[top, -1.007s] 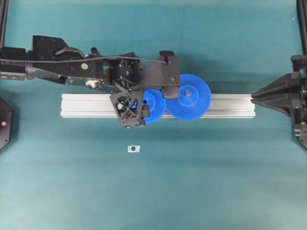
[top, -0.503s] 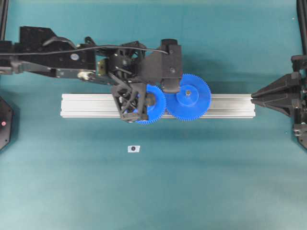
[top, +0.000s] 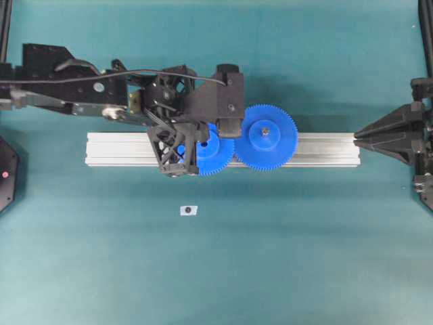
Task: Find the location of the shaft and insert the small gear.
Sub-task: 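Open the left gripper and pull it back from the gear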
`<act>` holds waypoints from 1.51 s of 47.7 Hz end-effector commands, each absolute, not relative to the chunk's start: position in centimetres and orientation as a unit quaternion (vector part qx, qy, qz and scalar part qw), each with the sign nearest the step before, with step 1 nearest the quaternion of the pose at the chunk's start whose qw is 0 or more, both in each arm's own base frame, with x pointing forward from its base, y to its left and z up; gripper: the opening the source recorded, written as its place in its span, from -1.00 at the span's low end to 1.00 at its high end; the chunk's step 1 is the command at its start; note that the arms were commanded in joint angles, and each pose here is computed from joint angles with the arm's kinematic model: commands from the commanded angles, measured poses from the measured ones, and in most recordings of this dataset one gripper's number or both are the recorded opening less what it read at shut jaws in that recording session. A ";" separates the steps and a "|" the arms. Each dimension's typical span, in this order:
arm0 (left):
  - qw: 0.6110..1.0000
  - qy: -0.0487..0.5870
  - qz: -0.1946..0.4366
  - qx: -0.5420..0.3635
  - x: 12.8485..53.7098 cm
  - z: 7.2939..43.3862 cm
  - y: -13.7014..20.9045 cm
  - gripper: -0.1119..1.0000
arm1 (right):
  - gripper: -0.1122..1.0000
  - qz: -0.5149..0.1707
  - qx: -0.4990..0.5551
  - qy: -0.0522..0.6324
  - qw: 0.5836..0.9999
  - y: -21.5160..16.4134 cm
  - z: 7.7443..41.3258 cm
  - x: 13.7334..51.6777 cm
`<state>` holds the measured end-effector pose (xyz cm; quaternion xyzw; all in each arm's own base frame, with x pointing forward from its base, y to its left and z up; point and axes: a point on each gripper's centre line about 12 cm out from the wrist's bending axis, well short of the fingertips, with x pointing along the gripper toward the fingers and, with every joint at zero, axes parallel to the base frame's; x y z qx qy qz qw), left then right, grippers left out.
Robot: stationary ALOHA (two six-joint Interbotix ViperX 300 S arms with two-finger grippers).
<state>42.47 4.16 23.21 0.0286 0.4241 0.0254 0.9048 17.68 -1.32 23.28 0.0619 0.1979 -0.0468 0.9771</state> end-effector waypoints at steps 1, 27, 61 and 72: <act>0.906 0.421 0.028 0.025 42.8 23.1 4.3 -0.79 | -0.43 -0.048 0.068 0.191 0.978 -1.4 23.7 17.9; 0.922 0.385 0.030 0.028 43.2 26.6 4.2 -0.79 | -0.43 -0.048 0.067 0.190 0.978 -1.4 23.6 17.8; 0.907 0.419 0.024 0.015 43.2 23.4 3.2 -0.79 | -0.43 -0.051 0.069 0.186 0.979 -1.4 23.5 17.8; 0.926 0.376 0.027 0.016 41.4 28.8 3.1 -0.79 | -0.43 -0.055 0.070 0.184 0.979 -1.6 23.5 17.8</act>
